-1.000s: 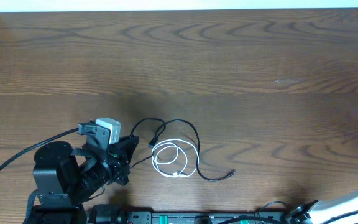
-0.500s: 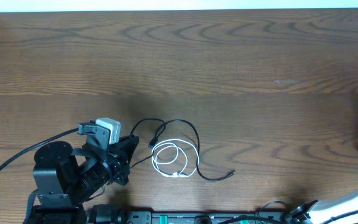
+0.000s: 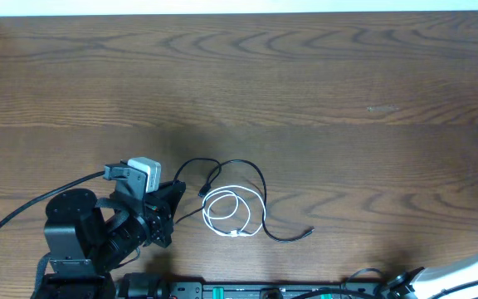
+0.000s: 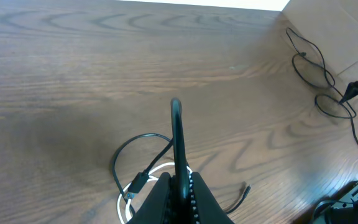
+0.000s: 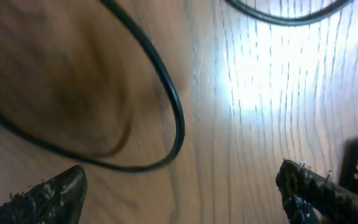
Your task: Untangle cables
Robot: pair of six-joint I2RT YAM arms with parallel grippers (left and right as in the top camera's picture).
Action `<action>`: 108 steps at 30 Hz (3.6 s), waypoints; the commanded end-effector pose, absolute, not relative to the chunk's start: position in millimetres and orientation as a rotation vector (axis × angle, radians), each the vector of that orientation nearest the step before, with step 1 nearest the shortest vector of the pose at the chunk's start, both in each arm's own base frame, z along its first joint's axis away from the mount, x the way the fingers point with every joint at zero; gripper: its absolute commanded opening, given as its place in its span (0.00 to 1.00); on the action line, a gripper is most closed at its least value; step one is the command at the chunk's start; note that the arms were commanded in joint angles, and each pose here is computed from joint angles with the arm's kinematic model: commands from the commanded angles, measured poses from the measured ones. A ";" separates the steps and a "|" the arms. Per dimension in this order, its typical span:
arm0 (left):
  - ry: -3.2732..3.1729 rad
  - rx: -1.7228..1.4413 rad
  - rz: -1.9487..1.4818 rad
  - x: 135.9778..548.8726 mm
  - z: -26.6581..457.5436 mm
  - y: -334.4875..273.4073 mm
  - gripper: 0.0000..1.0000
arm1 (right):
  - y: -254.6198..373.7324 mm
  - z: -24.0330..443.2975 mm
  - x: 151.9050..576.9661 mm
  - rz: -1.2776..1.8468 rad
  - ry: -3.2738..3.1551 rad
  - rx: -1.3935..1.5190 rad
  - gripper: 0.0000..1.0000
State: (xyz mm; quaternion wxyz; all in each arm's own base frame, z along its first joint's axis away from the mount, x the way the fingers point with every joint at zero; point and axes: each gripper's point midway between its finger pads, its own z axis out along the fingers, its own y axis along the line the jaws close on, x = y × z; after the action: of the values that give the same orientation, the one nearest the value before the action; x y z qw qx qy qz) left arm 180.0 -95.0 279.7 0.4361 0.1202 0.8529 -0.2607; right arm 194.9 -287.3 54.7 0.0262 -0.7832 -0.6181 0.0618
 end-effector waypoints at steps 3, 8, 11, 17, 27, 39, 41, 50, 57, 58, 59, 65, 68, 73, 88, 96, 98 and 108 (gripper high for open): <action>2.108 0.319 -0.640 179.4 282.9 -95.1 0.08 | -289.5 33.5 191.3 0.236 -1.987 -2.381 0.94; 2.108 0.319 -0.640 179.4 282.9 -95.1 0.08 | -284.0 12.2 202.2 0.155 -2.066 -2.376 0.86; 2.108 0.319 -0.640 179.4 282.9 -95.1 0.08 | -281.4 8.0 211.2 0.081 -2.085 -2.395 0.57; 2.109 0.318 -0.640 179.4 282.8 -95.1 0.08 | -278.3 29.8 278.6 -0.436 -2.251 -2.429 0.01; 2.109 0.318 -0.640 179.3 282.7 -95.1 0.08 | -311.6 254.8 418.3 -1.613 -2.974 -2.090 0.01; 2.109 0.318 -0.641 179.3 282.7 -95.1 0.08 | -328.6 335.5 417.6 -1.333 -3.339 -2.061 0.54; 2.109 0.318 -0.641 179.3 282.7 -95.1 0.08 | -327.7 320.0 412.9 -1.206 -3.330 -2.064 0.77; 2.110 0.318 -0.641 179.2 282.5 -95.1 0.08 | -305.7 265.7 395.3 -0.767 -3.217 -2.015 0.96; 2.110 0.318 -0.641 179.3 282.5 -95.1 0.08 | -224.3 239.8 408.2 -0.641 -3.464 -1.218 0.97; 2.110 0.318 -0.641 179.2 282.6 -95.1 0.08 | -214.4 237.1 410.4 -0.609 -3.500 -1.089 0.97; 2.109 0.318 -0.641 179.3 282.7 -95.1 0.08 | -206.7 234.0 412.0 -0.562 -3.520 -0.997 0.99; 2.114 0.317 -0.642 178.8 281.8 -95.1 0.09 | -156.0 210.1 422.8 -0.376 -3.539 -0.570 0.91; 2.113 0.317 -0.642 178.7 281.9 -95.1 0.17 | -131.3 194.1 425.7 -0.394 -3.522 -0.402 0.80; 2.135 0.311 -0.648 175.9 278.0 -95.1 0.40 | -90.3 152.2 417.2 -0.438 -3.435 -0.146 0.86; 2.147 0.131 -0.522 192.0 277.9 -71.2 0.51 | 86.5 105.8 340.7 -0.656 -2.994 0.423 0.99; 2.156 -0.242 -0.322 203.7 271.9 -24.2 0.56 | 171.4 103.7 302.3 -0.579 -2.851 0.836 0.99; 2.166 -0.286 -0.303 202.3 268.7 -19.3 0.58 | 186.7 101.4 293.7 -0.522 -2.826 0.936 0.99; 2.228 -0.303 -0.301 193.1 256.1 -19.4 0.62 | 260.8 81.5 237.6 -0.479 -2.663 1.322 0.99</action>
State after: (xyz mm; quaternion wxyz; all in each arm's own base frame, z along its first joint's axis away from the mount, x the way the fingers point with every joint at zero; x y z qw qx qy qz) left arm 194.0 -23.8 253.8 0.4200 -0.1076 0.8922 -0.1266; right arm 253.7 249.0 92.7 0.0585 0.4046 -0.8972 -0.1672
